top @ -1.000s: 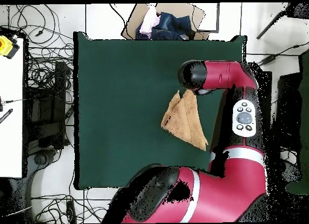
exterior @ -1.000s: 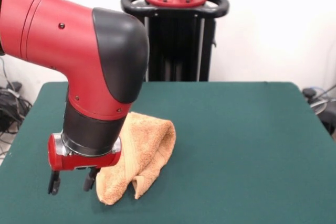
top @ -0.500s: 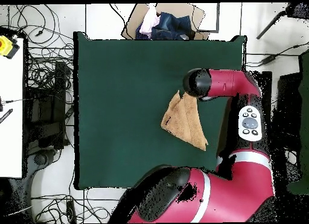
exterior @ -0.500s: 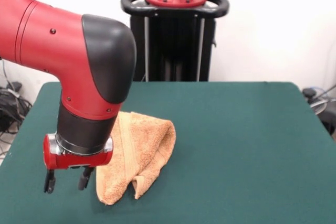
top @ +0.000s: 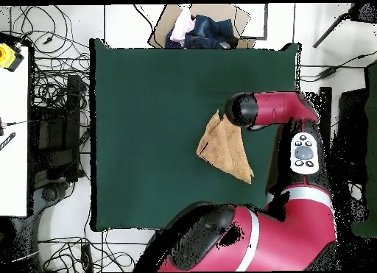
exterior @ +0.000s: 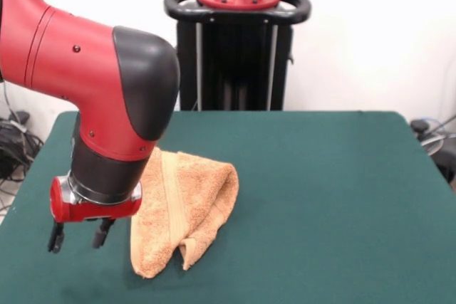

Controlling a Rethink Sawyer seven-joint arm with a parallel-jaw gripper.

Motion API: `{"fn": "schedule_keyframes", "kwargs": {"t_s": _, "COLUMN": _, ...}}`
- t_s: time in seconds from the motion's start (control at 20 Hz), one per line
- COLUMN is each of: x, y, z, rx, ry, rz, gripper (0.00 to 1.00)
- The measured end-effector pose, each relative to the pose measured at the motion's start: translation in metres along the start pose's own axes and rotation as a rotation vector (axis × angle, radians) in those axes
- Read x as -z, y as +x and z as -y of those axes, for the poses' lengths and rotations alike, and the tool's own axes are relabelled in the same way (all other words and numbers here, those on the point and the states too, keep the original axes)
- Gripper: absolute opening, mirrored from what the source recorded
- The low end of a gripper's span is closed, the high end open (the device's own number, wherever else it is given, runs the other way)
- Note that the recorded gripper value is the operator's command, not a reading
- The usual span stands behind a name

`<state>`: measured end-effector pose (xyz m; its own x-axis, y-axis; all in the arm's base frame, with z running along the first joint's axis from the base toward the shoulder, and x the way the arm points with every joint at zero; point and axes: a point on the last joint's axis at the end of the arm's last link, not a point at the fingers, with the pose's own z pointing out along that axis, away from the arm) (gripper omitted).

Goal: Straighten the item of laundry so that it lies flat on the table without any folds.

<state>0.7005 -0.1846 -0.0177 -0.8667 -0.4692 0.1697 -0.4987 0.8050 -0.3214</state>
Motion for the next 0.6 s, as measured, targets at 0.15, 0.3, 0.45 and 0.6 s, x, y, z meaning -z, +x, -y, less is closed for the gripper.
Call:
{"fn": "schedule_keyframes", "kwargs": {"t_s": 0.15, "x": -0.001, "y": 0.005, "z": 0.0, "rx": 0.027, "ry": 0.025, "rz": -0.017, "gripper": 1.0}}
{"fn": "schedule_keyframes", "kwargs": {"t_s": 0.3, "x": 0.002, "y": 0.006, "z": -0.003, "rx": 0.074, "ry": 0.063, "rz": -0.035, "gripper": 1.0}}
{"fn": "schedule_keyframes", "kwargs": {"t_s": 0.45, "x": 0.006, "y": 0.004, "z": -0.005, "rx": 0.101, "ry": 0.087, "rz": -0.041, "gripper": 1.0}}
{"fn": "schedule_keyframes", "kwargs": {"t_s": 0.6, "x": 0.013, "y": 0.001, "z": -0.004, "rx": 0.115, "ry": 0.106, "rz": -0.042, "gripper": 1.0}}
